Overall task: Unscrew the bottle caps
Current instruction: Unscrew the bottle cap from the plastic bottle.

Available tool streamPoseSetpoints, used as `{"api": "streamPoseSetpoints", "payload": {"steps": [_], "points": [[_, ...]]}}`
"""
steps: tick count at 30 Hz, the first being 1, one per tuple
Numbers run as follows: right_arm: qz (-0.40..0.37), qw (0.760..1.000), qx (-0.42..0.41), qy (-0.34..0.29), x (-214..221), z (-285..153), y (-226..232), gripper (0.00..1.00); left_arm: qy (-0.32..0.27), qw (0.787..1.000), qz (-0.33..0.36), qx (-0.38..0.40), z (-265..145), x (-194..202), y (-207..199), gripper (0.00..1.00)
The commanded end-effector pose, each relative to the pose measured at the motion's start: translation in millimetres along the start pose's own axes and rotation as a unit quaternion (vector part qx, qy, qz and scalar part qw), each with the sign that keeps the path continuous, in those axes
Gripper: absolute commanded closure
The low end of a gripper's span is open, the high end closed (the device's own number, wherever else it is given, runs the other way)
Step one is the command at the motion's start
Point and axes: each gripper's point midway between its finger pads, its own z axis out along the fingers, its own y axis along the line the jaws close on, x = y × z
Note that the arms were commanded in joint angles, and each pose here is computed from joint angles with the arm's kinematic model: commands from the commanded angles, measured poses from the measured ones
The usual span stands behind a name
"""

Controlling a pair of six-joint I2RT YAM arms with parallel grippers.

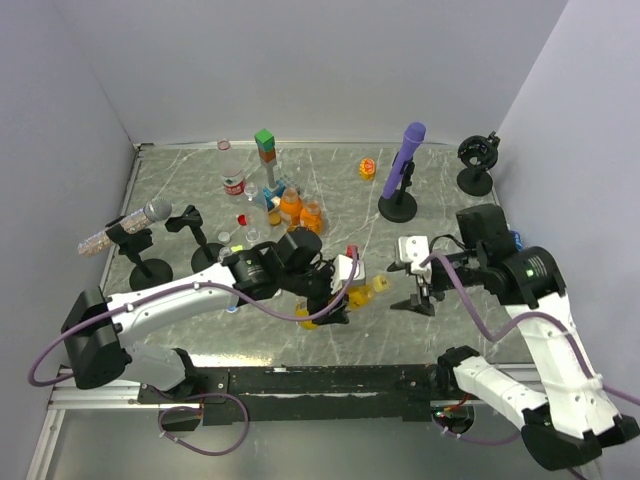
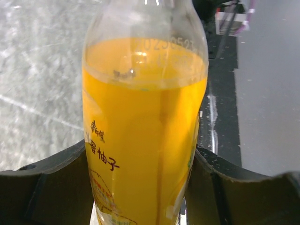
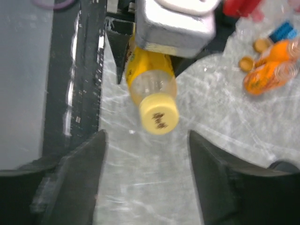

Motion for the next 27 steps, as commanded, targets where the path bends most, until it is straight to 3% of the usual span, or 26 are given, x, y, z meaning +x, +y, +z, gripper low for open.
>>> {"api": "streamPoseSetpoints", "payload": {"steps": [1, 5, 8, 12, 19, 21, 27], "points": [[0.074, 0.996, 0.050, -0.016, -19.1, -15.2, 1.2, 0.15, -0.042, 0.997, 0.019, -0.063, -8.6, -27.3, 4.2, 0.92], [0.105, 0.990, 0.085, -0.038, -27.1, -24.5, 5.2, 0.01, -0.047, 0.992, 0.012, -0.113, -10.3, -30.3, 8.4, 0.92], [0.145, 0.982, 0.110, -0.040, -23.2, -28.2, 2.4, 0.01, -0.074, 0.984, 0.006, -0.160, -18.6, -39.1, 14.9, 0.93], [0.253, 0.957, 0.132, -0.043, -16.2, -24.4, -10.8, 0.01, -0.107, 0.973, 0.000, -0.204, -28.3, -50.1, 17.2, 0.93], [0.378, 0.917, 0.077, -0.103, -34.5, -15.7, -16.9, 0.02, -0.104, 0.958, -0.010, -0.265, -29.1, -54.5, 22.3, 0.93], [0.409, 0.905, 0.063, -0.102, -35.3, -12.6, -22.6, 0.04, -0.100, 0.954, -0.009, -0.282, -29.0, -55.1, 23.6, 0.93], [0.465, 0.881, 0.052, -0.074, -23.4, -4.2, -37.7, 0.33, -0.093, 0.945, -0.026, -0.314, -26.2, -55.2, 28.6, 0.93]]}}
